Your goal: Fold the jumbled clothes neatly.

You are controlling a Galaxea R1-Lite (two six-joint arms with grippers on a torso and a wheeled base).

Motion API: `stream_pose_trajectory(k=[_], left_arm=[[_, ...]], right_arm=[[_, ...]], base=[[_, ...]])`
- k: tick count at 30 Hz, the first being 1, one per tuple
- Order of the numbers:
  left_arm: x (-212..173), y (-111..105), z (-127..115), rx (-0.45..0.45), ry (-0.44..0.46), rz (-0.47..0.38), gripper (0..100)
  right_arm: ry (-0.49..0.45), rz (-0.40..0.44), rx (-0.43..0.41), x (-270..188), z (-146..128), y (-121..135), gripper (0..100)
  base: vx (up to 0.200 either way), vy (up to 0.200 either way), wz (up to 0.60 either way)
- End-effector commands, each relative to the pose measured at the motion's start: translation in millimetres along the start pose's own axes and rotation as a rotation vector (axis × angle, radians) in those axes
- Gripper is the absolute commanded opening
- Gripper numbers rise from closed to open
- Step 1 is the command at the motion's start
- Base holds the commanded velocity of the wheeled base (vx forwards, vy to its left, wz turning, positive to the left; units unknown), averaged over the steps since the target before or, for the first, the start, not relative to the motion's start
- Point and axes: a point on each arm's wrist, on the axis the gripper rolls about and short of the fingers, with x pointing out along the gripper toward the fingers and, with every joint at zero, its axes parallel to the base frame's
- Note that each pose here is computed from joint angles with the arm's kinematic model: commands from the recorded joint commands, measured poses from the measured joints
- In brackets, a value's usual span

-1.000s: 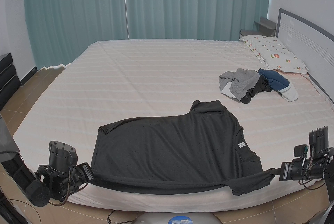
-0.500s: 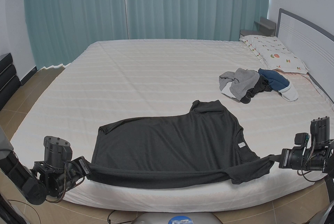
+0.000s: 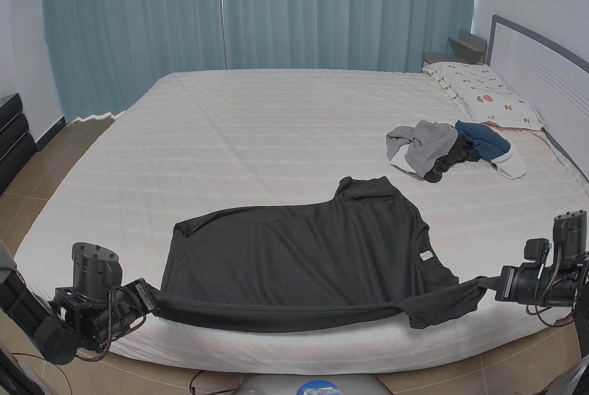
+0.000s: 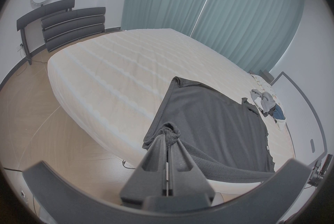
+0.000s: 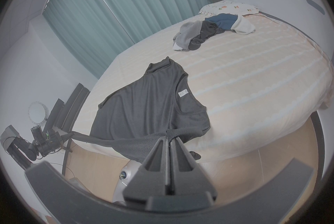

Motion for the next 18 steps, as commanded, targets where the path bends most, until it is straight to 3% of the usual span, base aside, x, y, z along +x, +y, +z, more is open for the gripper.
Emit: stream_pose_trajectory(k=[1, 18], left_arm=[[19, -2, -5, 0.010, 0.039, 0.039, 0], [63, -9, 13, -0.042, 0.041, 0.056, 0]], right_arm=[[0.058, -0.021, 0.003, 20, 2, -2, 0], [0.034, -0.022, 0.033, 71, 23, -6, 0]], base=[[0.000, 0.000, 0.00], [0.000, 0.000, 0.00]])
